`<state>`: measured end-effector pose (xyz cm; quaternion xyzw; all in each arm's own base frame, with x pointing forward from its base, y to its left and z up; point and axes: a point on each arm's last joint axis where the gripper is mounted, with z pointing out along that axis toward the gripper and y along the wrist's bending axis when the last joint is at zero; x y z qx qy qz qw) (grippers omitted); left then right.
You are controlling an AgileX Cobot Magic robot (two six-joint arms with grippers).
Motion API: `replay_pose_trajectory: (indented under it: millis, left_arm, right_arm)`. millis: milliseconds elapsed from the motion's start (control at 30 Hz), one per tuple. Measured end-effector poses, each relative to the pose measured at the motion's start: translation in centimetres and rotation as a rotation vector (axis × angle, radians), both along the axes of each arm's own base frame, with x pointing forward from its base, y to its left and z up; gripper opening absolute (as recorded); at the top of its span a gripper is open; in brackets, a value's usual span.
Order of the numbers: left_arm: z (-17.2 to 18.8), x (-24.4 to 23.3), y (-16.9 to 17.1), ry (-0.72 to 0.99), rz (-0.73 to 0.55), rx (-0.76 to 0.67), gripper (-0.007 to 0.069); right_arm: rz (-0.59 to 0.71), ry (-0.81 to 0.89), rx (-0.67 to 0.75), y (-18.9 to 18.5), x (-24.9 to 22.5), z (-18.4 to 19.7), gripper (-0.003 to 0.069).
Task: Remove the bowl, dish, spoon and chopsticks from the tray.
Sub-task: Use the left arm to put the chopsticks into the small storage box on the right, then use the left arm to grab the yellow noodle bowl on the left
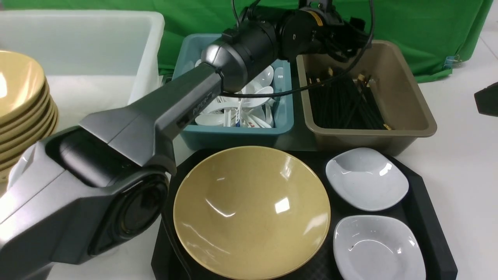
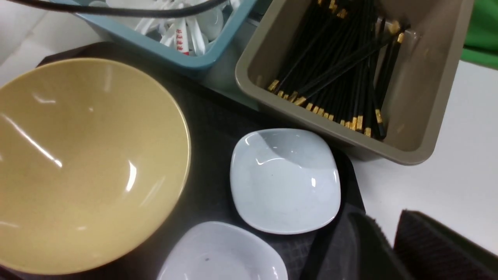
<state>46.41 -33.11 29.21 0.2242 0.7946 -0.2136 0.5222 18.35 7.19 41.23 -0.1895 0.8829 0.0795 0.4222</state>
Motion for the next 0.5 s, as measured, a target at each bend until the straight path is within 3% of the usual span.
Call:
replay_pose_trajectory:
  millis: [67, 133, 167, 233, 267, 300, 333, 500]
  left_arm:
    - [1.4, -0.9, 0.6, 0.045, -0.009, 0.050, 0.0545]
    - [3.3, -2.1, 1.4, 0.081, -0.016, 0.087, 0.0484]
    - [5.1, -3.1, 2.1, 0.104, -0.022, 0.107, 0.0422]
    - [7.9, -5.0, 3.4, 0.144, -0.034, 0.156, 0.0210]
    - [8.4, -5.5, 3.7, 0.156, -0.044, 0.170, 0.0190]
    - [10.4, -7.5, 5.1, 0.202, -0.063, 0.240, 0.0079]
    - [11.5, -8.6, 5.9, 0.226, -0.067, 0.267, 0.0043]
    - [14.0, -12.8, 8.8, 0.313, -0.044, 0.273, -0.0005]
  right_arm:
    - [0.000, 0.000, 0.000, 0.0, 0.0, 0.0, 0.0124]
    - [0.000, 0.000, 0.000, 0.0, 0.0, 0.0, 0.0124]
    - [0.000, 0.000, 0.000, 0.0, 0.0, 0.0, 0.0124]
    - [0.001, 0.004, -0.002, 0.0, 0.0, 0.0, 0.0124]
    - [0.001, 0.006, -0.003, 0.0, 0.0, 0.0, 0.0124]
    - [0.002, 0.020, -0.008, 0.0, -0.1, -0.2, 0.0124]
    - [0.004, 0.030, -0.014, -0.1, -0.2, -0.2, 0.0124]
    - [0.096, 0.066, -0.041, 0.3, -0.8, -0.5, 0.0106]
